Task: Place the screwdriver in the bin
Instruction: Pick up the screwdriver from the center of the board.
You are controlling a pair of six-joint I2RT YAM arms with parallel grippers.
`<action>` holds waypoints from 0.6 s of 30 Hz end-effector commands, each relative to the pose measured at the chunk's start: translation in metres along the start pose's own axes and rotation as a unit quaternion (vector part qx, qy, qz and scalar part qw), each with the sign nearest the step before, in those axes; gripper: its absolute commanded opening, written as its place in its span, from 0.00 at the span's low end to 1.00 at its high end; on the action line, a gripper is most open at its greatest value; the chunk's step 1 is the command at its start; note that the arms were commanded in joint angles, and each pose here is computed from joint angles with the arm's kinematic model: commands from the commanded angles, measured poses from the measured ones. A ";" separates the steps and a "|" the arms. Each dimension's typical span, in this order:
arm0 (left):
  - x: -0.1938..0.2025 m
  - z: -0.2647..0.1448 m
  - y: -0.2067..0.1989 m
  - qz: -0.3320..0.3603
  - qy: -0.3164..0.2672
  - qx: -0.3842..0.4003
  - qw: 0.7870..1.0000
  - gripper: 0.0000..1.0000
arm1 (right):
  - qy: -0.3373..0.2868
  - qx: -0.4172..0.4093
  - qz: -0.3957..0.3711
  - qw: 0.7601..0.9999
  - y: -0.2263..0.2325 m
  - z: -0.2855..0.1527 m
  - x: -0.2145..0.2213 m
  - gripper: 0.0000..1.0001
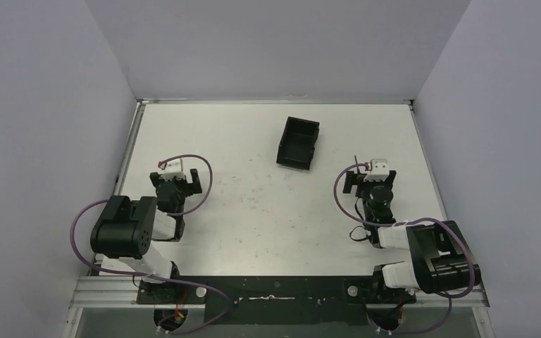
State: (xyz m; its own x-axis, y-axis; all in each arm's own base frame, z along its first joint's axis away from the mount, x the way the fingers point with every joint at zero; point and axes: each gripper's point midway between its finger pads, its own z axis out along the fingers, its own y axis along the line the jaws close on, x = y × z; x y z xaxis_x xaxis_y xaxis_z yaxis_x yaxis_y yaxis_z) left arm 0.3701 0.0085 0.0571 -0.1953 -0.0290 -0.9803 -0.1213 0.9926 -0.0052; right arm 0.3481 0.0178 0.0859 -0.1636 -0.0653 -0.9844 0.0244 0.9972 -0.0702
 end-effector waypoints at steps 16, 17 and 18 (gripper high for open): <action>-0.018 0.006 -0.004 -0.003 -0.028 0.008 1.000 0.97 | -0.033 0.002 0.007 0.999 0.001 0.003 -0.019 1.00; -0.018 0.006 -0.005 -0.003 -0.027 0.009 1.000 0.97 | -0.033 0.003 0.007 0.999 0.001 0.003 -0.019 1.00; -0.018 0.006 -0.005 -0.003 -0.028 0.009 1.000 0.97 | -0.033 0.003 0.006 0.999 0.001 0.003 -0.019 1.00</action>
State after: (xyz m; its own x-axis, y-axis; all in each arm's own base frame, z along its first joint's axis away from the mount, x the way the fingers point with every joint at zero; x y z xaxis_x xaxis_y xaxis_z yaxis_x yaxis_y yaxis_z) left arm 0.3701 0.0084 0.0571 -0.1952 -0.0293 -0.9803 -0.1214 0.9926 -0.0055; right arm 0.3485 0.0177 0.0843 -0.1707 -0.0664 -0.9831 0.0246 0.9971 -0.0716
